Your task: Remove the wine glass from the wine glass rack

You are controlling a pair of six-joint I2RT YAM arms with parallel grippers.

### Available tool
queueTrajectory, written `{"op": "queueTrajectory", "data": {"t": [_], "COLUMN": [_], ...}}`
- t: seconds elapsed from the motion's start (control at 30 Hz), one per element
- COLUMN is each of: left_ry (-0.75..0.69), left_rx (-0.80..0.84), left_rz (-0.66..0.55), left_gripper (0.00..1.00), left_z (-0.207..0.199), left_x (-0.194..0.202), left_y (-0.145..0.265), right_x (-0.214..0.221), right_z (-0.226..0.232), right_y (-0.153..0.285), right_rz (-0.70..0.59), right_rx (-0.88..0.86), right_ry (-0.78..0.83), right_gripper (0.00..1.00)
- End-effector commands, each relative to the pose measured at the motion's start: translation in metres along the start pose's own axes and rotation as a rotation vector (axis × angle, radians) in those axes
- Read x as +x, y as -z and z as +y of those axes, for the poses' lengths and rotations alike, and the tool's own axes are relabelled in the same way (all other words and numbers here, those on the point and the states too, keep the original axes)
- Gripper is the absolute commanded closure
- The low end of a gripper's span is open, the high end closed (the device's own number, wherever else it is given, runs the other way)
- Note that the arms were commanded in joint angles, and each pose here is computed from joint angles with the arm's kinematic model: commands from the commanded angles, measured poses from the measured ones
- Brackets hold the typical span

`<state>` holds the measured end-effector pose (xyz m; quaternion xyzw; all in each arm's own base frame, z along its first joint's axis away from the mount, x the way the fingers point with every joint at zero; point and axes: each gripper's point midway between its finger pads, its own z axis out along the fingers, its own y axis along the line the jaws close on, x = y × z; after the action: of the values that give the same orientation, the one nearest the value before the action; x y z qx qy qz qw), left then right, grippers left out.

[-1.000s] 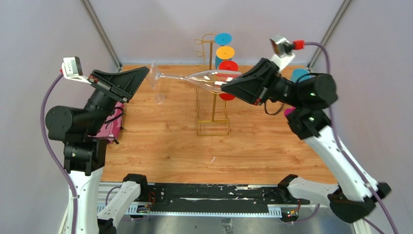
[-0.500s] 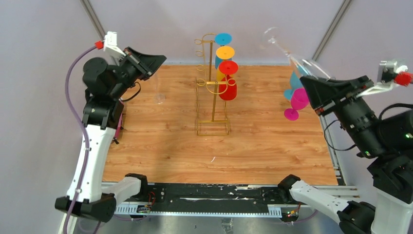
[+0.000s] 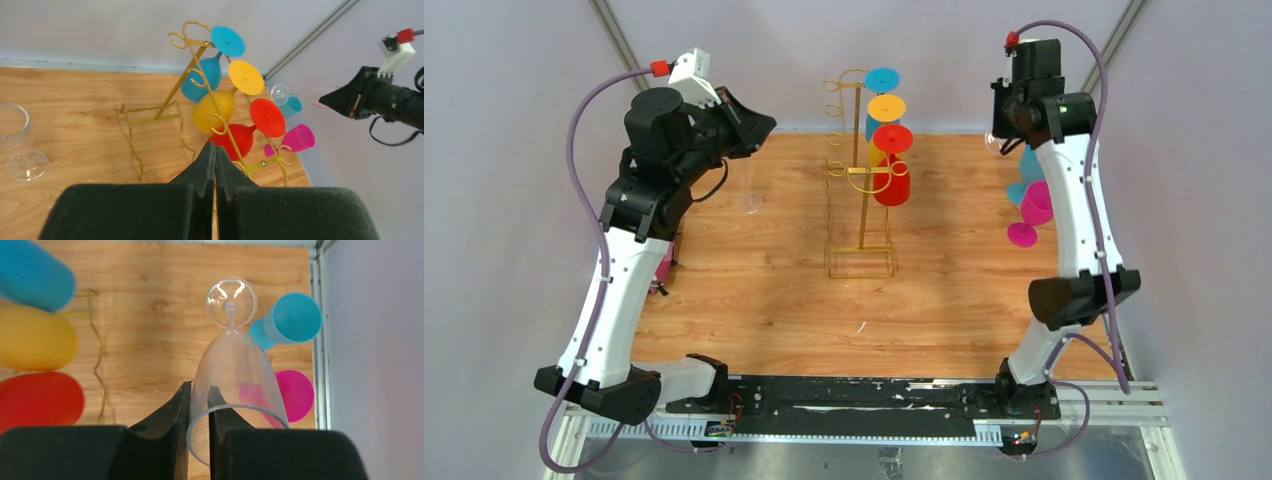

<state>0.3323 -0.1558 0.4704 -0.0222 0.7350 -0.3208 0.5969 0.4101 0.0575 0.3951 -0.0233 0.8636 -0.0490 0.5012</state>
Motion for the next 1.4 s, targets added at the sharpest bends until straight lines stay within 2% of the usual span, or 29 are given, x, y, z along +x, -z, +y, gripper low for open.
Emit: {"op": "queueTrajectory", "data": {"t": [0.0, 0.23, 0.73, 1.0, 1.37], "left_ry": [-0.057, -0.046, -0.029, -0.018, 0.018], "left_rx": [-0.068, -0.062, -0.040, -0.035, -0.006], "left_rz": [0.041, 0.067, 0.098, 0.109, 0.127], "left_gripper": [1.00, 1.00, 1.00, 1.00, 1.00], "left_z": [0.017, 0.022, 0.030, 0.033, 0.030], "left_x": [0.013, 0.029, 0.052, 0.058, 0.067], "left_y": [-0.003, -0.008, -0.024, -0.032, -0.037], "right_x": [0.020, 0.062, 0.127, 0.135, 0.129], "right_z": [-0.020, -0.003, -0.003, -0.012, -0.020], "right_y": [-0.024, -0.086, -0.169, -0.170, -0.134], "right_rz": [0.121, 0.273, 0.497, 0.531, 0.550], "right_rx": [-0.096, -0.213, -0.187, -0.162, -0.174], "right_ry": [-0.056, -0.059, -0.041, -0.004, 0.041], "right_gripper": [1.00, 1.00, 1.00, 1.00, 1.00]}}
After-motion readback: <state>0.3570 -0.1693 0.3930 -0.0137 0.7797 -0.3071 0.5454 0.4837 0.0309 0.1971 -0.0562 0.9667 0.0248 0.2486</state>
